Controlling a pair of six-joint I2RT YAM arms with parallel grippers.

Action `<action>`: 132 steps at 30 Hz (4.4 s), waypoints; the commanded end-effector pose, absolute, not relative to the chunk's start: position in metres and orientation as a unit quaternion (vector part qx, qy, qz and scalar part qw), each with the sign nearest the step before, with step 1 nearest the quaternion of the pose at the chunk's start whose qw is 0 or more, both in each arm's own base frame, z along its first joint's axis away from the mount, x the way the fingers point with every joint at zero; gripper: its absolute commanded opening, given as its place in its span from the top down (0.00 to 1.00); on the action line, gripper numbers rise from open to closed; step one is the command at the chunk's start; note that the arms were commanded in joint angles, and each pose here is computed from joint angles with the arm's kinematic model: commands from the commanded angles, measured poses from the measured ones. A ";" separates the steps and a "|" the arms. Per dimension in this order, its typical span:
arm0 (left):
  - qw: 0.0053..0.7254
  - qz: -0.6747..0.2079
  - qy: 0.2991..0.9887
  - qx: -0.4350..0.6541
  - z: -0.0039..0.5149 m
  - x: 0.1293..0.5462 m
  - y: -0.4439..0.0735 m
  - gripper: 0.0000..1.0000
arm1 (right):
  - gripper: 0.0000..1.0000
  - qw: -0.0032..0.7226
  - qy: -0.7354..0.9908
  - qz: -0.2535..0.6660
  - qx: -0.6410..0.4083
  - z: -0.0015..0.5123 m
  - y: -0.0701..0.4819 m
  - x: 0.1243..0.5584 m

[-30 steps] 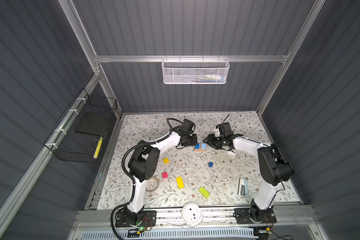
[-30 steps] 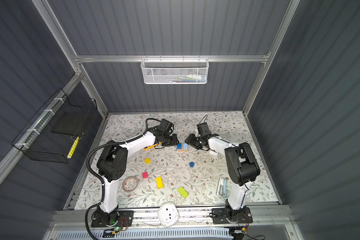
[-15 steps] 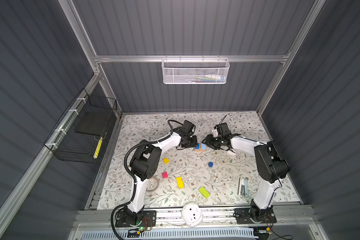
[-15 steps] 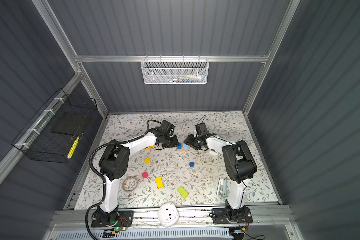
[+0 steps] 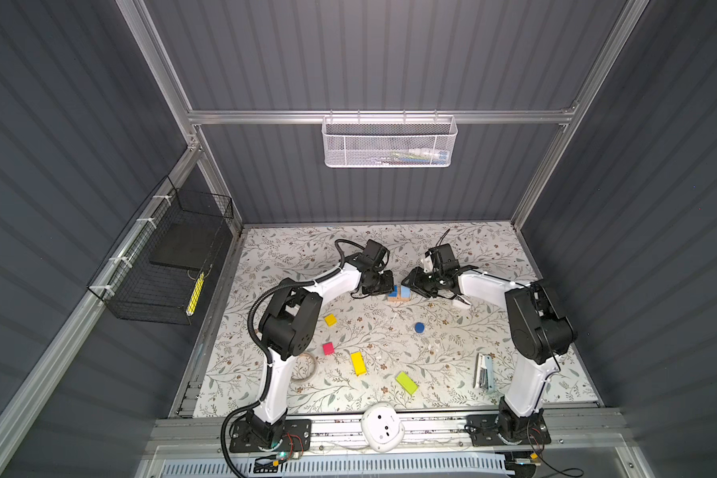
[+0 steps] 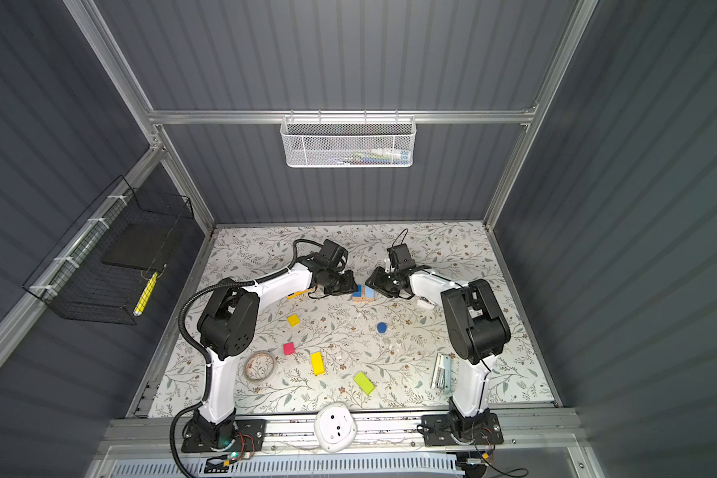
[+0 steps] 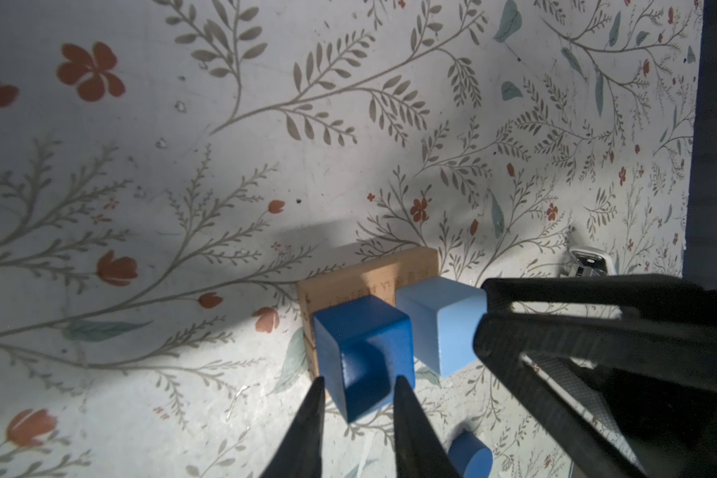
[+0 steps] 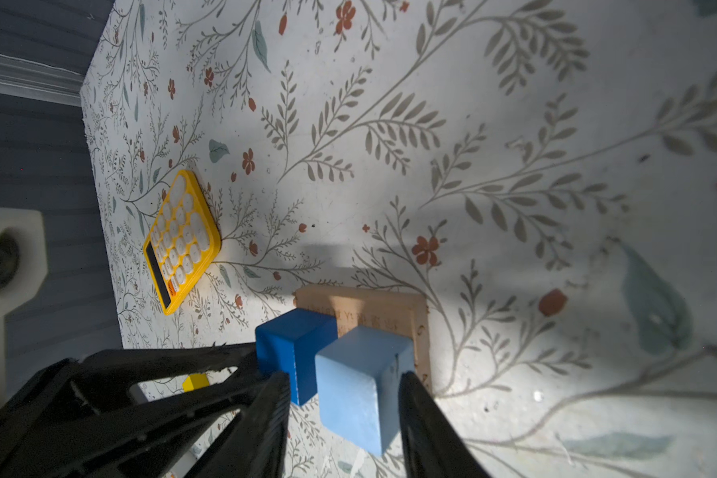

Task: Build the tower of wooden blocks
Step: 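Hold both grippers around the two blue cubes, nudging them together, then open both grippers and raise them off the blue cubes, then move the left gripper to the yellow rectangular block and grasp it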

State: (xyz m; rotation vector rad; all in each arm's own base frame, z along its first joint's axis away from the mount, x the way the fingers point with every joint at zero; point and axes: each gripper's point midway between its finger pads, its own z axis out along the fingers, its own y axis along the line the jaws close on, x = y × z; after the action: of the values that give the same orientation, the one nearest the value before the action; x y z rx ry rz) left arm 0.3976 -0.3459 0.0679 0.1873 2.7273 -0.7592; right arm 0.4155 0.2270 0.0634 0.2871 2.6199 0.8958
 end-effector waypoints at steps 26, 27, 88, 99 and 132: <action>0.138 -0.289 0.946 0.060 0.064 0.399 -0.354 0.75 | 0.62 0.164 0.929 0.318 0.094 0.058 0.235 0.413; 0.139 -0.290 0.945 0.060 0.065 0.400 -0.354 0.75 | 0.62 0.164 0.929 0.318 0.094 0.058 0.235 0.413; 0.181 -0.267 0.944 0.064 0.108 0.397 -0.336 0.68 | 0.51 0.230 0.926 0.282 0.104 0.107 0.210 0.406; 0.187 -0.189 0.962 0.069 0.133 0.348 -0.291 0.66 | 0.50 0.291 0.905 0.296 0.093 0.161 0.198 0.392; 0.054 -0.018 0.998 0.037 0.043 0.172 -0.229 0.36 | 0.48 0.357 0.885 0.286 0.086 0.201 0.172 0.357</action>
State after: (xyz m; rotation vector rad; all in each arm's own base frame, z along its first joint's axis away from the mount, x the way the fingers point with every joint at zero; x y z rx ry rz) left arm 0.1762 -0.2349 0.0546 0.1463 3.0046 -0.1073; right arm 0.3606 0.1752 0.1990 0.2329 2.2953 0.7618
